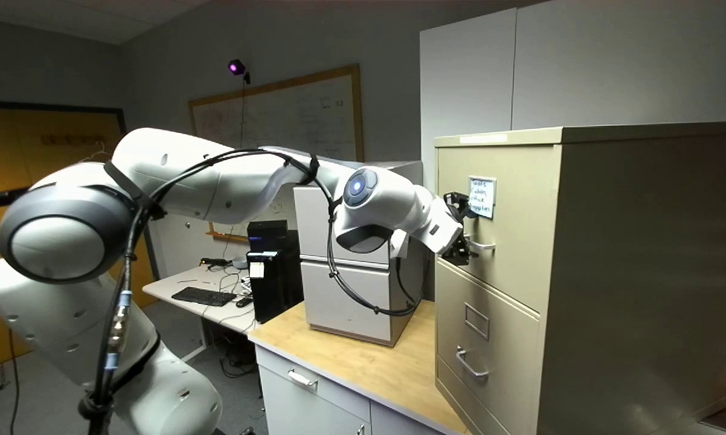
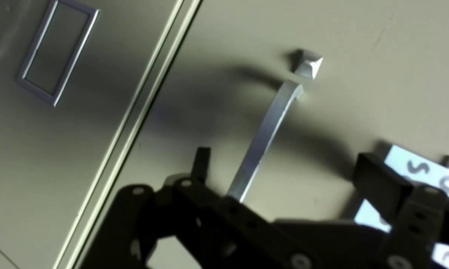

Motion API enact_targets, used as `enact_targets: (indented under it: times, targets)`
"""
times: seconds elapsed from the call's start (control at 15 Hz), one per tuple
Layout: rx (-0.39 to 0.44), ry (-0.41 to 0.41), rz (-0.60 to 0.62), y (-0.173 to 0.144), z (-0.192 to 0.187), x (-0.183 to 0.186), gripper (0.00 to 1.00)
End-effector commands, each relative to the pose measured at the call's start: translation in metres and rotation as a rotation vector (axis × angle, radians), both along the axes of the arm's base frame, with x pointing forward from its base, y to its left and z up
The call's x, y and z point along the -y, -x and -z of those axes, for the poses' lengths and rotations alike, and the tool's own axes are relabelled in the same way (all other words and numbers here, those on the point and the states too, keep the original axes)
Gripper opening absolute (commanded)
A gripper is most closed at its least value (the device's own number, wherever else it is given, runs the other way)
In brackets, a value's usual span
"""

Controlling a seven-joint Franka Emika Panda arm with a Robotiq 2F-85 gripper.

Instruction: Open the top drawer of the beige file cabinet

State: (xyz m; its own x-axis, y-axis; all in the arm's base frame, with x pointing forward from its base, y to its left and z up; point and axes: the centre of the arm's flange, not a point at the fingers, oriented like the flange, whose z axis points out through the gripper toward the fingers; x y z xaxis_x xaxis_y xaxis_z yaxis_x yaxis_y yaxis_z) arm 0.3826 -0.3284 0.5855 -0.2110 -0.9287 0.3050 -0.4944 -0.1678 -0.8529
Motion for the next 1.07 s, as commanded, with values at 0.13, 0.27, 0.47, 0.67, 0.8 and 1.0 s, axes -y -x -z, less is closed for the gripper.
enact_targets:
  times: [0.13,0.27,0.47,0.67,0.8,1.0]
  targets:
    - [0.055,0.046,0.028,-0.001,0.010,0.020,0.52]
    - [0.054,0.044,0.032,-0.003,0.021,0.022,0.36]
    - [0.048,0.037,0.027,-0.010,0.039,0.024,0.14]
    - [0.047,0.029,0.003,-0.016,0.051,0.018,0.00]
    - [0.035,0.034,-0.032,-0.018,0.049,0.001,0.00]
    - [0.026,0.044,-0.069,-0.014,0.041,-0.020,0.00]
